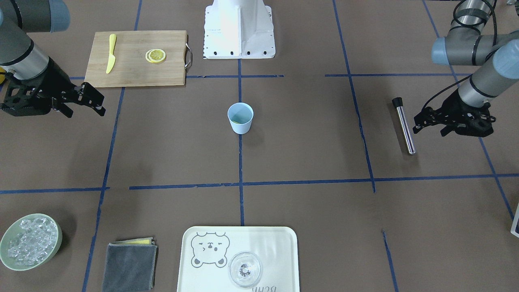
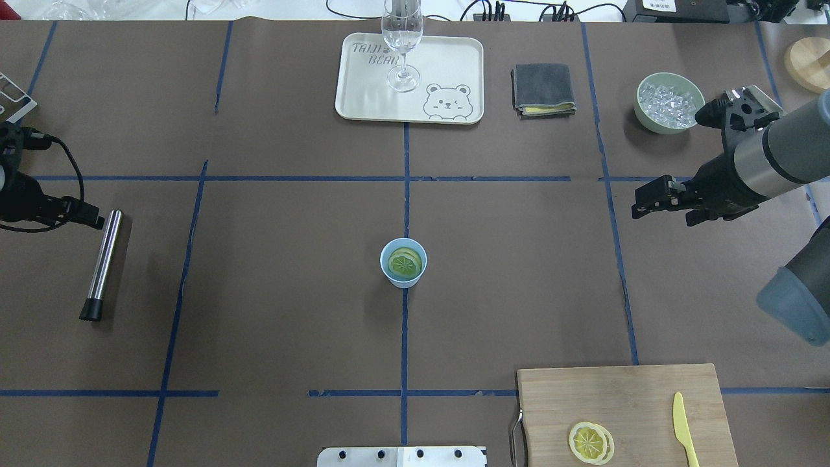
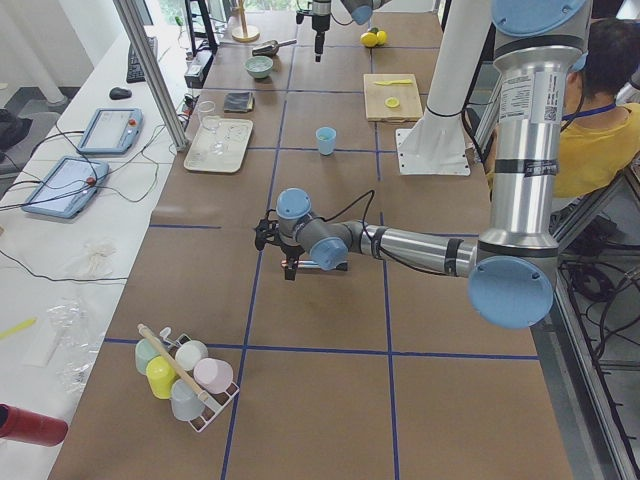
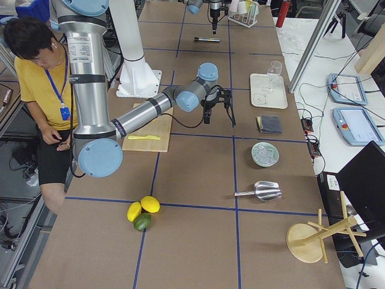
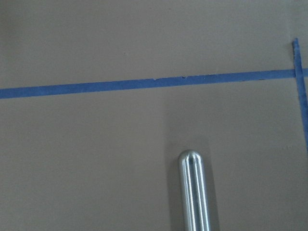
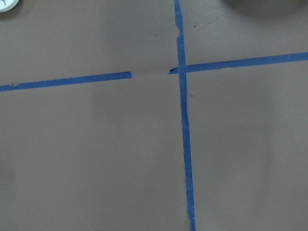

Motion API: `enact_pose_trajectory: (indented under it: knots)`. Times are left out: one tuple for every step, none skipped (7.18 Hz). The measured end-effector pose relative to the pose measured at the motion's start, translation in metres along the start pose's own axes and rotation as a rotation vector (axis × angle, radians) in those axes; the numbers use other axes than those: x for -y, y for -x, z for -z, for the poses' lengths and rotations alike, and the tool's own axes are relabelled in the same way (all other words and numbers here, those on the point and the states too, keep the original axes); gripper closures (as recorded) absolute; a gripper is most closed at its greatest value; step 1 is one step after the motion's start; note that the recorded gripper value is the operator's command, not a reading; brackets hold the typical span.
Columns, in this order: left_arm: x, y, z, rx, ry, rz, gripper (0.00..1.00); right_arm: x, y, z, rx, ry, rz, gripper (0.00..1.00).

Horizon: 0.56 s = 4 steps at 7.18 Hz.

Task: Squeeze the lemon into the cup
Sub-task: 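Raise the right gripper away while the left gripper grasps the steel muddler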

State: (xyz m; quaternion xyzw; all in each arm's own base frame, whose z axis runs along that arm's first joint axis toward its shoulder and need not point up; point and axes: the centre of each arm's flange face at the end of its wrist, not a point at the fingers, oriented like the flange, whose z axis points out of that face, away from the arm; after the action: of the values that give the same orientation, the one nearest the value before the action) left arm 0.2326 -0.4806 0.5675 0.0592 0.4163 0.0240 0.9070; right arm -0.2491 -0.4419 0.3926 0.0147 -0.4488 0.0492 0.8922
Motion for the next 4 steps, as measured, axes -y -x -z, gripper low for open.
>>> enact_pose_trajectory:
  knots:
    - [0.0,-0.007,-0.016,0.016,0.014,-0.006,0.06,-0.001,0.0,0.001,0.001,0.001,0.001,0.0]
    - [-0.003,-0.015,-0.033,0.024,0.038,-0.018,0.09,-0.001,0.0,0.002,0.003,0.001,0.002,0.0]
    - [-0.007,-0.022,-0.044,0.028,0.057,-0.028,0.39,-0.001,0.0,0.002,0.004,0.001,0.001,0.0]
    - [-0.008,-0.027,-0.05,0.031,0.068,-0.031,0.99,-0.001,0.001,0.002,0.005,0.001,0.0,0.0]
